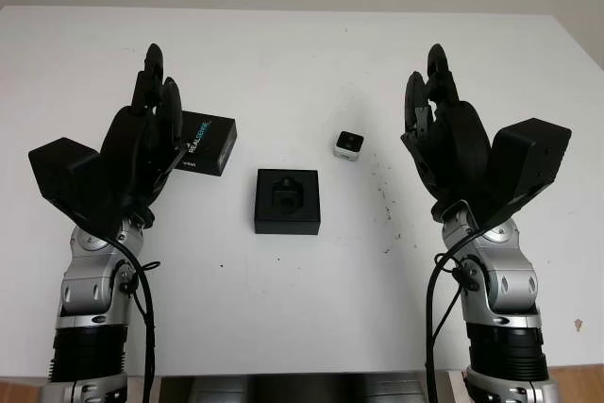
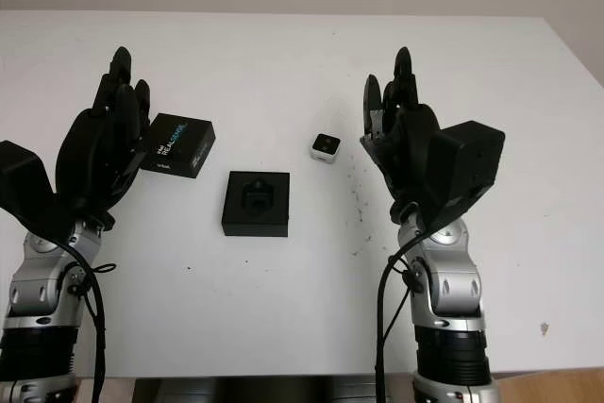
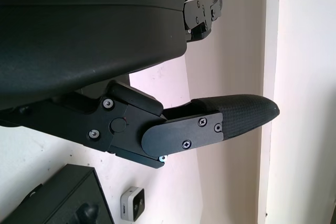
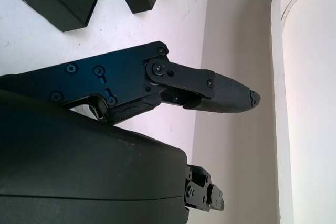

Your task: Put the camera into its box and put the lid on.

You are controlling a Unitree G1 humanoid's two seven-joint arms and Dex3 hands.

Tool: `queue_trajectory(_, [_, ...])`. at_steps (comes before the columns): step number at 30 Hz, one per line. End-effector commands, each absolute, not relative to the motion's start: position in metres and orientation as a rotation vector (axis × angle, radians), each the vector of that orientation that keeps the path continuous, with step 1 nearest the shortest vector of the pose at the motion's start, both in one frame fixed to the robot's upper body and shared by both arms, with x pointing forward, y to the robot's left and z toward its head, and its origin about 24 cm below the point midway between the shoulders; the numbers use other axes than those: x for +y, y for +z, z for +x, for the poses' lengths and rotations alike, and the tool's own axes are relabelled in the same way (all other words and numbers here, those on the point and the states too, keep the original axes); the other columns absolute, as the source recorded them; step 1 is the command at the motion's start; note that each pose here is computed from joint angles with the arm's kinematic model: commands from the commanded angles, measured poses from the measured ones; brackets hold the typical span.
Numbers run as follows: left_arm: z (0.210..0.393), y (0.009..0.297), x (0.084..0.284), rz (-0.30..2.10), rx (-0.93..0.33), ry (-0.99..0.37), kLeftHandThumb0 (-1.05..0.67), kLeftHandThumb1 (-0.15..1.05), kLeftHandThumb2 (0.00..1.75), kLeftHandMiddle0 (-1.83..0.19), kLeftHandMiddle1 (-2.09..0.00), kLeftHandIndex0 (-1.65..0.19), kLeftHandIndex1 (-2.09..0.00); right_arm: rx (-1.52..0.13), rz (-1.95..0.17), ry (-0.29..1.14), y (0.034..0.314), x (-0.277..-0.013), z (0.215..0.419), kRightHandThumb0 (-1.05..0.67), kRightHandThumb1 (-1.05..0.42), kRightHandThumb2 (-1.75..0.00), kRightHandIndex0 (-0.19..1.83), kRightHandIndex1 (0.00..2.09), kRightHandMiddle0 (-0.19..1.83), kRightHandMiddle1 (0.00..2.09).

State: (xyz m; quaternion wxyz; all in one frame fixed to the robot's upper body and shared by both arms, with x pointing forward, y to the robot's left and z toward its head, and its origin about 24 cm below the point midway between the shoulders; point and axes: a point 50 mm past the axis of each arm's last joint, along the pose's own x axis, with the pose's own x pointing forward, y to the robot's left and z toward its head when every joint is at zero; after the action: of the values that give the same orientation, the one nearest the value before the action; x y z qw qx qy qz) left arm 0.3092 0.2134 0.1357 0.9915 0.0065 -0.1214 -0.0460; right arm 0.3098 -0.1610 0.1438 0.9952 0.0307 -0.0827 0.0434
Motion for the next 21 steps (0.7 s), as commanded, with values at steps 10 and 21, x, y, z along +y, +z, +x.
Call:
queue_trajectory(10, [0.312, 0.137, 0.214, 0.000, -0.255, -0.103, -0.81, 1.05, 0.63, 0.19, 0.00, 0.19, 0.00, -0.189, 0.052, 0.111, 0.146, -0.161, 0.311, -0.73, -1.05, -0.61, -0.19, 0.00, -0.19, 0.00])
queue_trajectory(21, [0.312, 0.138, 0.211, 0.007, -0.260, -0.102, -0.79, 1.05, 0.66, 0.19, 0.00, 0.19, 0.00, -0.298, -0.184, 0.150, 0.193, -0.198, 0.335, -0.64, -1.03, -0.10, 0.03, 0.12, 0.07, 0.14])
